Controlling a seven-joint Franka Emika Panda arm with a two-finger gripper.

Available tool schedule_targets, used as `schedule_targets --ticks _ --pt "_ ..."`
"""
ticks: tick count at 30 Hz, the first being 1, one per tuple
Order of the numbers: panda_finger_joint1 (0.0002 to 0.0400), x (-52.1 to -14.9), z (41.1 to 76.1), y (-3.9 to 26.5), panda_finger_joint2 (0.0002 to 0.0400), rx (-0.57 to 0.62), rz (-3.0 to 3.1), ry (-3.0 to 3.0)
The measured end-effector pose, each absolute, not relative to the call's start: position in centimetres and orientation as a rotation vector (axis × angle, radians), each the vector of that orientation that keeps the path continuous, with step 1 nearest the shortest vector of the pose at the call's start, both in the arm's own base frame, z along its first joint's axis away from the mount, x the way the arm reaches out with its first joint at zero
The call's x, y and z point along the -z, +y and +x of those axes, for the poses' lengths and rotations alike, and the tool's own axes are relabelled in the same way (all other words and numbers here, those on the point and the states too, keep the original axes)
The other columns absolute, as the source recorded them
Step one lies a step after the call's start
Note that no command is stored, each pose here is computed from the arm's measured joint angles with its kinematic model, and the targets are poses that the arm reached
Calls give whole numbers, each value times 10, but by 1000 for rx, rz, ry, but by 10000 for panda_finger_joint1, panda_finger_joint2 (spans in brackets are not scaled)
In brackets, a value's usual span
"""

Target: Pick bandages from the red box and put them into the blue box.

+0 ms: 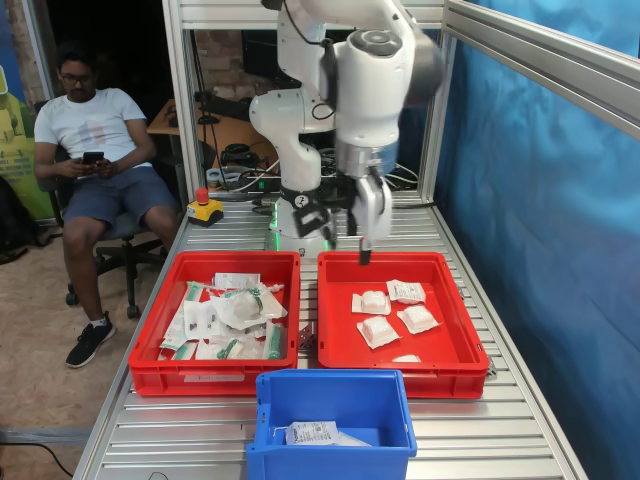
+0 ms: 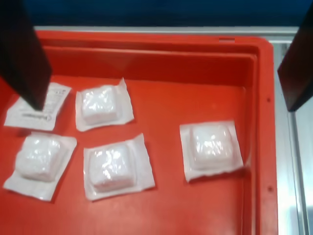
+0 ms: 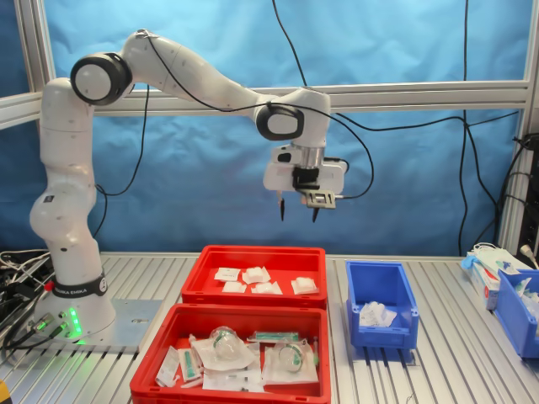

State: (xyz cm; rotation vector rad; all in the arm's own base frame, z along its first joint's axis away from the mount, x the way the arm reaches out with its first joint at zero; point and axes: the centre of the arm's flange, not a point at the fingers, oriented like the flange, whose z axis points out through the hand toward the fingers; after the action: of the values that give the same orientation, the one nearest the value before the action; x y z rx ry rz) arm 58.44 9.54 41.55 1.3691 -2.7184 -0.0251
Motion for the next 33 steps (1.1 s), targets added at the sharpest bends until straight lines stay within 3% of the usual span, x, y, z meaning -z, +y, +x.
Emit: schedule_targets --ticks 3,12,22,33 --pt "400 -415 588 64 400 29 1297 -2752" --pt "400 -418 591 13 400 32 1178 -2812" --pt "400 -427 590 -10 400 26 1130 -2847" --pt "400 -428 589 -11 400 25 1126 -2850"
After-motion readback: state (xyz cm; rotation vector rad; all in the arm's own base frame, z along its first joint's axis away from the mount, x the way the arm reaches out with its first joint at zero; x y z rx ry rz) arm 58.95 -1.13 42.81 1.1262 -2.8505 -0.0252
